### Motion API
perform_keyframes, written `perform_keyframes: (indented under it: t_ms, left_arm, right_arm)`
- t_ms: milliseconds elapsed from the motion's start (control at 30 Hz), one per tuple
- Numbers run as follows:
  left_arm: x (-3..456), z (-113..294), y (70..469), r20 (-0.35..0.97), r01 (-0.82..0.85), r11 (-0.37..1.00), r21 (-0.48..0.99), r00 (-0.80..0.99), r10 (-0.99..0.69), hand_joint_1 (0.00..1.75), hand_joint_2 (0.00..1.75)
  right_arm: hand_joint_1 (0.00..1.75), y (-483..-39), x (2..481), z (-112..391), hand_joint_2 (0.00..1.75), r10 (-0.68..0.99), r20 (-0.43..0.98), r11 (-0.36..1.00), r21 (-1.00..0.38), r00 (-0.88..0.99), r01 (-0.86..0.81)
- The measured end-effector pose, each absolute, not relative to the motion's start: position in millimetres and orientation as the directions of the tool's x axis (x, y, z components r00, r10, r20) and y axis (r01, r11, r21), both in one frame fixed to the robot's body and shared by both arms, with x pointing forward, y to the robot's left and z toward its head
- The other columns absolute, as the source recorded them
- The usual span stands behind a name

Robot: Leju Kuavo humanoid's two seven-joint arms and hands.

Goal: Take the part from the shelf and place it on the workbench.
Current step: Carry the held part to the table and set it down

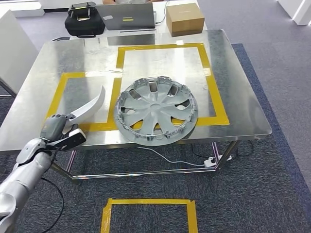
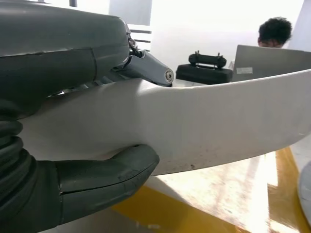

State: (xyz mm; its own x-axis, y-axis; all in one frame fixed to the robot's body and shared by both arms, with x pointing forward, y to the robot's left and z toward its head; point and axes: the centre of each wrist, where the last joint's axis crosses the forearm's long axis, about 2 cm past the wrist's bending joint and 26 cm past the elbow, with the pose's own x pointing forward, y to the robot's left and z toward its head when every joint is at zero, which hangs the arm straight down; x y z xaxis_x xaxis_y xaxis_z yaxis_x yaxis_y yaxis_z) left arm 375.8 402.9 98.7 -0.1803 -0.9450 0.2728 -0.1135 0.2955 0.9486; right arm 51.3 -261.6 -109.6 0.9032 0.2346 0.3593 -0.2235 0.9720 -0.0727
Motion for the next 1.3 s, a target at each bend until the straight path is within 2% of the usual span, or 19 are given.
perform_keyframes:
  t_ms: [200,600,1300]
  left_arm:
    - [374.3,97.2,411.2,0.257,-0.097,0.274,0.957,-0.154,-0.954,1.75,1.75]
    - [386.5,114.1,434.4,0.136,-0.058,0.14,0.988,-0.059,-0.989,1.75,1.75]
    - [384.5,111.8,442.3,0.102,-0.035,0.104,0.994,-0.045,-0.994,1.75,1.75]
  right_arm:
    - [0.0,-261.6,51.7,-109.6,1.75,0.236,0.36,0.972,-0.072,0.902,-0.226]
    - [0.0,-262.1,52.3,-109.6,1.75,0.251,0.371,0.967,-0.068,0.894,-0.244]
    - [0.0,-262.6,54.3,-109.3,1.75,0.252,0.371,0.967,-0.073,0.894,-0.243]
